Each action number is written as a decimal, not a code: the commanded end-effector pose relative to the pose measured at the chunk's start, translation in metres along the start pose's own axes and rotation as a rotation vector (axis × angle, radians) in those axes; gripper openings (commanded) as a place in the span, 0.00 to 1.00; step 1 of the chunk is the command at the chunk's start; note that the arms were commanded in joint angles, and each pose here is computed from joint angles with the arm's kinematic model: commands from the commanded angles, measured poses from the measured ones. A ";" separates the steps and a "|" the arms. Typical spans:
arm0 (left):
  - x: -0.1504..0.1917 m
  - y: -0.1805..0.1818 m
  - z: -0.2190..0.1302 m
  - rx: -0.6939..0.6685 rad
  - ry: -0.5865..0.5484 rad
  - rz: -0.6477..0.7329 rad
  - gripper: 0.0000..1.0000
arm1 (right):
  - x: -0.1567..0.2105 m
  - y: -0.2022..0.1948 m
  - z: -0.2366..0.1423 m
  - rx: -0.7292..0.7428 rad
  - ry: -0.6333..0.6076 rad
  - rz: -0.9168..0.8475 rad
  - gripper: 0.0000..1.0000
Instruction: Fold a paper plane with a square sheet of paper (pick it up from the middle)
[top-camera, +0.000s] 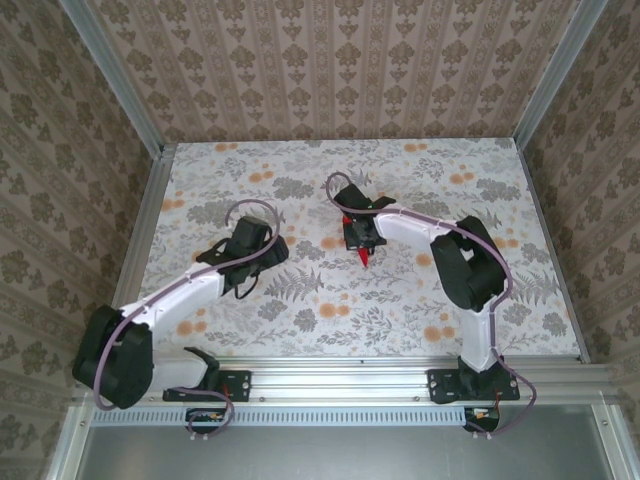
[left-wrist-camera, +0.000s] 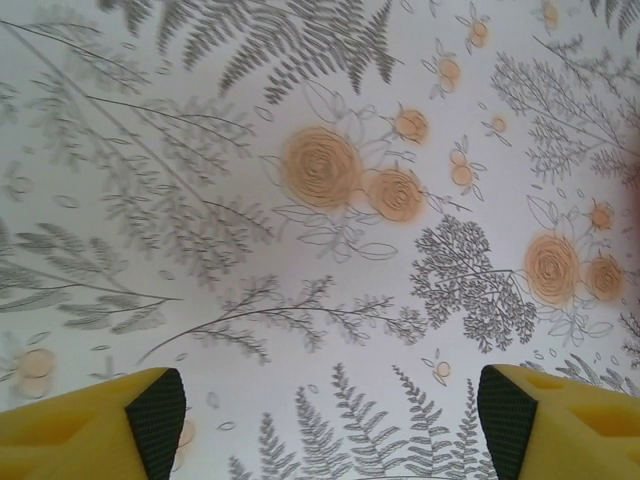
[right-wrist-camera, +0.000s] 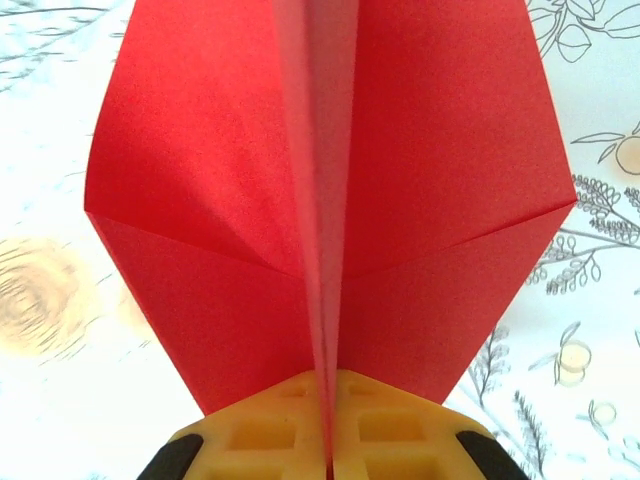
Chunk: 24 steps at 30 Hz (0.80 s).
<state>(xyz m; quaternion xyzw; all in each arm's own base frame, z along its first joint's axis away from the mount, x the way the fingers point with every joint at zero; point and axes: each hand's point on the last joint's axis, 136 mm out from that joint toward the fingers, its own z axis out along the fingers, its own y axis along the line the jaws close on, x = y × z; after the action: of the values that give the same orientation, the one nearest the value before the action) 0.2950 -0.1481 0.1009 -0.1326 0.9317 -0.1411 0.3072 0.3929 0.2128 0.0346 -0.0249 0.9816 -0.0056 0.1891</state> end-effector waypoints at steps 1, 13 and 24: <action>0.000 0.027 -0.011 -0.097 -0.015 0.012 0.82 | 0.000 -0.006 0.010 0.048 0.024 -0.024 0.09; -0.028 0.037 -0.037 -0.132 -0.105 0.031 0.89 | -0.020 -0.001 -0.041 -0.033 -0.058 0.015 0.42; -0.081 0.061 -0.077 -0.269 -0.268 0.094 0.95 | -0.062 -0.073 -0.154 -0.054 -0.426 0.143 0.81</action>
<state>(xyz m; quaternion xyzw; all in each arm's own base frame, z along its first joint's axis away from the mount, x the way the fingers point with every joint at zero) 0.3004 -0.0760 0.1627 -0.1514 0.9075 -0.0350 0.3902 0.3977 0.1746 0.2031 0.0212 0.9261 0.0768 0.3687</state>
